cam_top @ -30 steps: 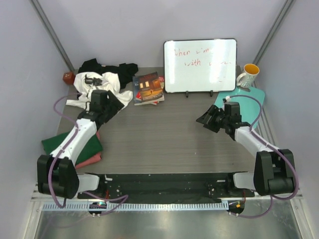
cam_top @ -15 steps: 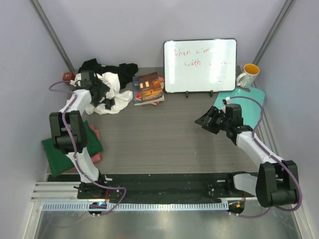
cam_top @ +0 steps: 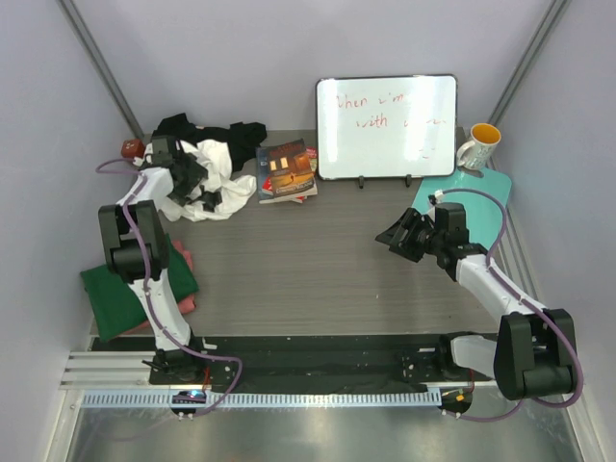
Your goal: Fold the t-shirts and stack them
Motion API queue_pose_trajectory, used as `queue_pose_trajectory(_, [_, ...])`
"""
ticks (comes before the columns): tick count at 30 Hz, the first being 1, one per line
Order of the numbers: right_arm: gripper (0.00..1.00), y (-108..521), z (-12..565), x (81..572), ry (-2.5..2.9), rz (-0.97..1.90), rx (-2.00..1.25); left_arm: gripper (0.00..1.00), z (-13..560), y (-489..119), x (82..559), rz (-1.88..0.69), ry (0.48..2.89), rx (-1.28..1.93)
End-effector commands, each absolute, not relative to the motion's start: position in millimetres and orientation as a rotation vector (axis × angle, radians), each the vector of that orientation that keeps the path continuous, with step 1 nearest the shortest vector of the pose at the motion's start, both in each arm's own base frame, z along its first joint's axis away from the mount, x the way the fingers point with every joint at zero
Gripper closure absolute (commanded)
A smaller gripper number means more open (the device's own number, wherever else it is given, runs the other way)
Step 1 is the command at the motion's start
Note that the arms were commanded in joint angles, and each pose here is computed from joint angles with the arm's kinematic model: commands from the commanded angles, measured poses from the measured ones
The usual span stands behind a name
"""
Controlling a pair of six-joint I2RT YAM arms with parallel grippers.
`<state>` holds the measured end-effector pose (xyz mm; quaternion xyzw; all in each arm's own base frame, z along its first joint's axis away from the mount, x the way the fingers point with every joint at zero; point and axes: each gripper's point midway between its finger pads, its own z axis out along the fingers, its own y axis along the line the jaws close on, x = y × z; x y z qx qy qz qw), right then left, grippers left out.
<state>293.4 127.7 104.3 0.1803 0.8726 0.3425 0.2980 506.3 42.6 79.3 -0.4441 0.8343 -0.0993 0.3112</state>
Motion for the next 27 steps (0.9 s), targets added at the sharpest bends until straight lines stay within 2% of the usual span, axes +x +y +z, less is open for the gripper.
queue_pose_trajectory(1, [0.39,132,109,296,2.305,0.939,0.464,0.29,77,47,512,-0.272,2.211,-1.162])
queue_pose_trajectory(3, [0.38,132,110,297,2.305,0.939,0.469,0.47,76,46,512,-0.283,2.206,-1.158])
queue_pose_trajectory(4, [0.39,132,110,298,2.306,0.937,0.470,0.72,72,45,509,-0.281,2.211,-1.161])
queue_pose_trajectory(5, [0.39,132,110,298,2.307,0.939,0.475,0.87,72,45,508,-0.284,2.205,-1.160])
queue_pose_trajectory(6, [0.39,132,110,299,2.307,0.938,0.477,0.97,80,45,509,-0.292,2.185,-1.151])
queue_pose_trajectory(7, [0.38,132,110,299,2.309,0.940,0.481,1.00,77,44,504,-0.293,2.185,-1.156])
queue_pose_trajectory(11, [0.39,132,106,299,2.315,0.941,0.494,1.00,108,40,504,-0.363,2.108,-1.108])
queue_pose_trajectory(15, [0.39,132,100,293,2.324,0.946,0.500,1.00,164,37,505,-0.420,2.005,-1.026])
queue_pose_trajectory(22, [0.39,135,97,288,2.327,0.966,0.501,1.00,291,25,494,-0.535,1.816,-0.869])
queue_pose_trajectory(27, [0.38,137,100,291,2.321,0.970,0.494,1.00,367,-3,461,-0.689,1.743,-0.741])
